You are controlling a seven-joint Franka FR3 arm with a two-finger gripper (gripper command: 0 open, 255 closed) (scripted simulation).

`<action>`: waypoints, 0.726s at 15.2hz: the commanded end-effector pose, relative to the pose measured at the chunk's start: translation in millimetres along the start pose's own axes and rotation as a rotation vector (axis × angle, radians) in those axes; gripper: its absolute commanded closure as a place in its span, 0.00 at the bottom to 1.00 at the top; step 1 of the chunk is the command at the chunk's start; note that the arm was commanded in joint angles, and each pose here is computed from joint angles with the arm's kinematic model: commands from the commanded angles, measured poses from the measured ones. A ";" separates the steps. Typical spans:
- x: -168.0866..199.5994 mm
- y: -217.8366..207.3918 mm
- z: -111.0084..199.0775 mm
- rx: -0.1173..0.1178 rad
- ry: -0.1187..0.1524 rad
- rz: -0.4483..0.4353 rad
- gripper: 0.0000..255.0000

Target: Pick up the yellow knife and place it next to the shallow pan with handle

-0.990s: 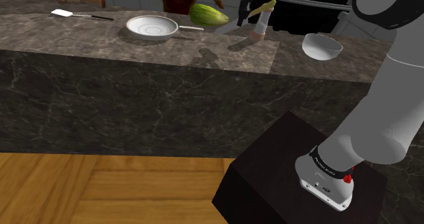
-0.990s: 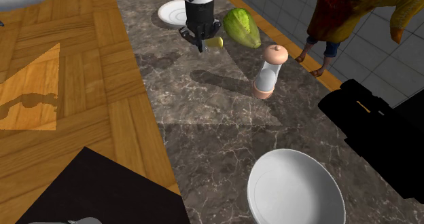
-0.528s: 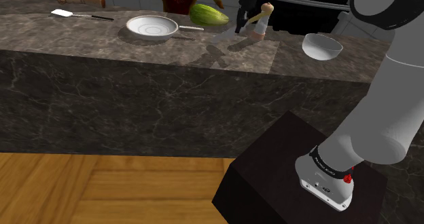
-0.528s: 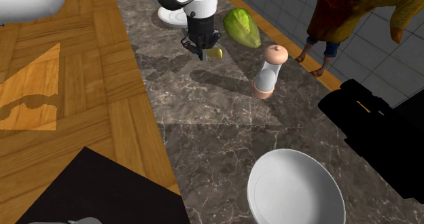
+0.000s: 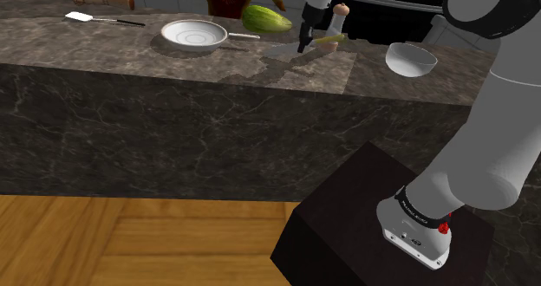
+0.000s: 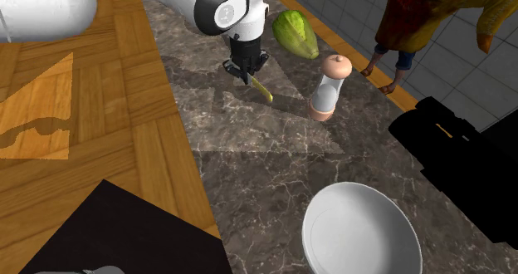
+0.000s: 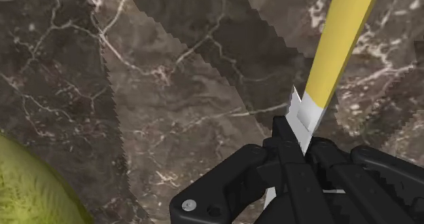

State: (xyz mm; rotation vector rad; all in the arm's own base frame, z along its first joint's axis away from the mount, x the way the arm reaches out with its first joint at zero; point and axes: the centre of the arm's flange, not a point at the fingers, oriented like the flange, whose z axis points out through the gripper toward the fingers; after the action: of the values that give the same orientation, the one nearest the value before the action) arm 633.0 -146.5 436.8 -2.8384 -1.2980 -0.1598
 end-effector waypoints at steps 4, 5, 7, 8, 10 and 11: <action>-1.1 0.1 14.6 0.000 0.000 0.000 1.00; -1.1 0.1 14.6 0.000 0.000 0.000 1.00; -1.1 0.1 14.6 0.000 0.000 0.000 1.00; -1.1 0.1 14.6 0.000 0.000 0.000 1.00; -1.1 0.1 14.6 0.000 0.000 0.000 0.00; -1.1 0.1 14.6 0.000 0.000 0.000 0.00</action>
State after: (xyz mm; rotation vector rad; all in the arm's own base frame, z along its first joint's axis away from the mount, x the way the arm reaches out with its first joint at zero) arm 633.7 -146.5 422.2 -2.8383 -1.2983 -0.1596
